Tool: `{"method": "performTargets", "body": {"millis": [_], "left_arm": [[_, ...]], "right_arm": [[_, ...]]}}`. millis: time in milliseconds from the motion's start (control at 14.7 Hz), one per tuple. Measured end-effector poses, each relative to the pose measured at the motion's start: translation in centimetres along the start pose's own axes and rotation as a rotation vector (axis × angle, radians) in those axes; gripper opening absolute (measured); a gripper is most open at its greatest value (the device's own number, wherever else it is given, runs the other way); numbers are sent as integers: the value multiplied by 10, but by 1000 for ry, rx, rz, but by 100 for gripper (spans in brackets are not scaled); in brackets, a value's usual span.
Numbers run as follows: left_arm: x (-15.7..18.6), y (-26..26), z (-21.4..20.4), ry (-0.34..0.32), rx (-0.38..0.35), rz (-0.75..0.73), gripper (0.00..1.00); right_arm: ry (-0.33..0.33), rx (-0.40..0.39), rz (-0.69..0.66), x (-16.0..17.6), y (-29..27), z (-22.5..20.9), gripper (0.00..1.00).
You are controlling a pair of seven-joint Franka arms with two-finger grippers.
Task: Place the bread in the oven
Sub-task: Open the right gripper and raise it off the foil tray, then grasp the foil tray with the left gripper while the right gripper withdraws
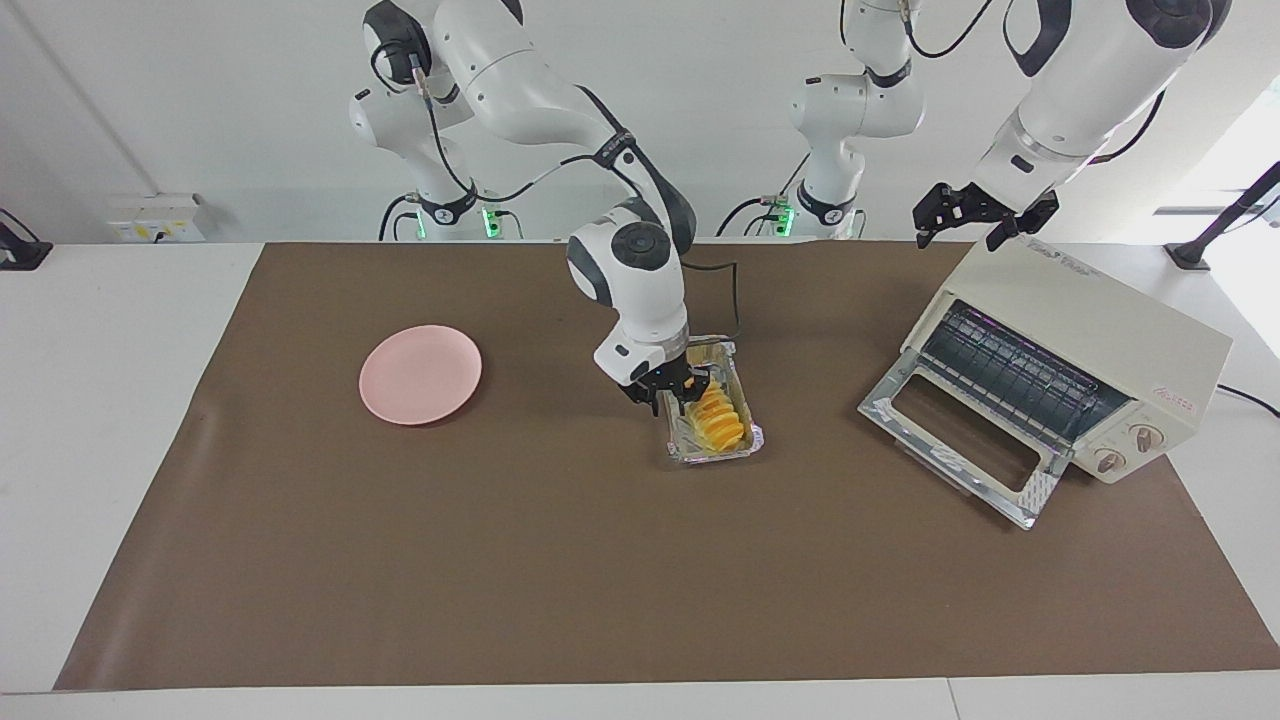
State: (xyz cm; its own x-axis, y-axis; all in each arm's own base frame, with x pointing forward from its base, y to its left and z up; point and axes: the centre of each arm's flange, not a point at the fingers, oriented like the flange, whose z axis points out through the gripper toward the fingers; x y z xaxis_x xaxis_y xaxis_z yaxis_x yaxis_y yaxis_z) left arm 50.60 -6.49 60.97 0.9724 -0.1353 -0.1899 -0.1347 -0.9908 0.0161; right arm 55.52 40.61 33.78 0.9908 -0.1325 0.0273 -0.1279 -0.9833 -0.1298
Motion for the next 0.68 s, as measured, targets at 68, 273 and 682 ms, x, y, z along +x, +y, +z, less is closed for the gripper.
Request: {"method": "performTargets", "body": {"millis": [68,273,682], "left_arm": [[0,5,0,1,2,9,100],[1,23,-1,17,9,35,100],[24,121,18,104,-5,4,100]], "right_arm": [[-9,-11,13,3,-1,-13,69],[26,-5,67,31,21,-72,98],[13,-48,-47,95,173,-176,100]]}}
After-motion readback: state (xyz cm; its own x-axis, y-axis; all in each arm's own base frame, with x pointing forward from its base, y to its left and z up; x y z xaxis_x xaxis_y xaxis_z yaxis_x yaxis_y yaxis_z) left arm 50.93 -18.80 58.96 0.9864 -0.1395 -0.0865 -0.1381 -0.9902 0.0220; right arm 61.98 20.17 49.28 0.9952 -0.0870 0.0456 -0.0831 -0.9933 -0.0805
